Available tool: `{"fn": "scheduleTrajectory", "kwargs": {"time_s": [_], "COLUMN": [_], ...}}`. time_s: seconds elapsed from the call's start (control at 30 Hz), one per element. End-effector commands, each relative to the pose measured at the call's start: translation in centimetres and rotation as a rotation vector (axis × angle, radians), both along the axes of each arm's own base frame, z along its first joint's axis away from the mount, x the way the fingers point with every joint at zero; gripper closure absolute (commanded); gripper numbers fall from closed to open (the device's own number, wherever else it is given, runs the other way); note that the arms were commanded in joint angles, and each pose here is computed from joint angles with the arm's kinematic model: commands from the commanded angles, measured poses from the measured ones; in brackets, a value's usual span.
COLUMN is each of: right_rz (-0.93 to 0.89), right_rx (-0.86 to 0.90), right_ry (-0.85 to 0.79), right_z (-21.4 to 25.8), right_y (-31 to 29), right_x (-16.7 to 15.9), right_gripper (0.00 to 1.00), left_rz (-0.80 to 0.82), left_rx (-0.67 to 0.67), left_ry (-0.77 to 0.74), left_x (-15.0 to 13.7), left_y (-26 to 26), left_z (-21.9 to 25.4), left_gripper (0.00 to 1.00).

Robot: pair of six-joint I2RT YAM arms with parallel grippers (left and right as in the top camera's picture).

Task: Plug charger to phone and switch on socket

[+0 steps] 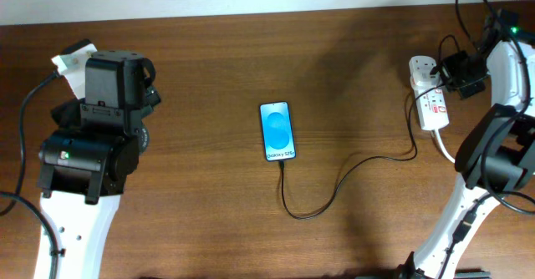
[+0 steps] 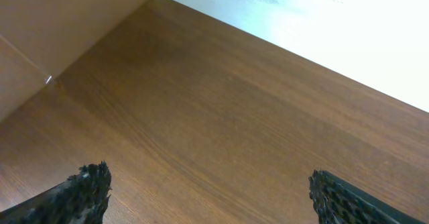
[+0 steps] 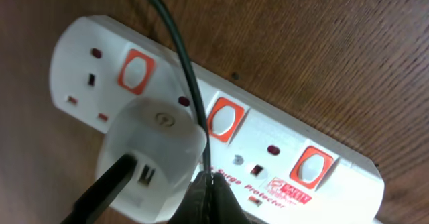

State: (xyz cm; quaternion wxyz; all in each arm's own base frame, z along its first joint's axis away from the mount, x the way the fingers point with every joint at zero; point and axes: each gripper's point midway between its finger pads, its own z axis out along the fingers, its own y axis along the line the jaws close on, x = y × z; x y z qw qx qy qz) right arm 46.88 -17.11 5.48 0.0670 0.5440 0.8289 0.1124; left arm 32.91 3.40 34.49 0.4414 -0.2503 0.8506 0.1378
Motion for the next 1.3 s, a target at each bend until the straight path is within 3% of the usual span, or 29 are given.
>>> {"fn": "scheduleTrajectory", "kwargs": {"time_s": [0.0, 0.4, 0.67, 0.9, 1.27], "right_rz": [-0.013, -0.014, -0.015, -0.031, 0.005], "right_rx": [-0.014, -0.022, -0.018, -0.024, 0.066], "right_ry": [0.007, 0.010, 0.021, 0.000, 0.072], "right_z": [-0.6, -1.4, -2.2, -2.2, -7.2], "right_y": [-0.5, -0.8, -0.8, -0.9, 1.6], "right_x": [0.2, 0.5, 0.4, 1.0, 0.9], "right_gripper": [0.96, 0.96, 0.96, 0.96, 0.96], "left_rz": [0.005, 0.001, 0.030, 0.031, 0.031], "left_rx": [0.023, 0.023, 0.009, 0.012, 0.016], "left_ry": [0.009, 0.027, 0.125, 0.124, 0.142], "left_x": [-0.1, -0.4, -1.1, -1.1, -1.4], "left_y": [0.3, 0.3, 0.3, 0.4, 0.4], "left_z": [0.0, -0.3, -4.5, -4.5, -4.7], "left_gripper": [0.01, 0.01, 0.01, 0.01, 0.01]}}
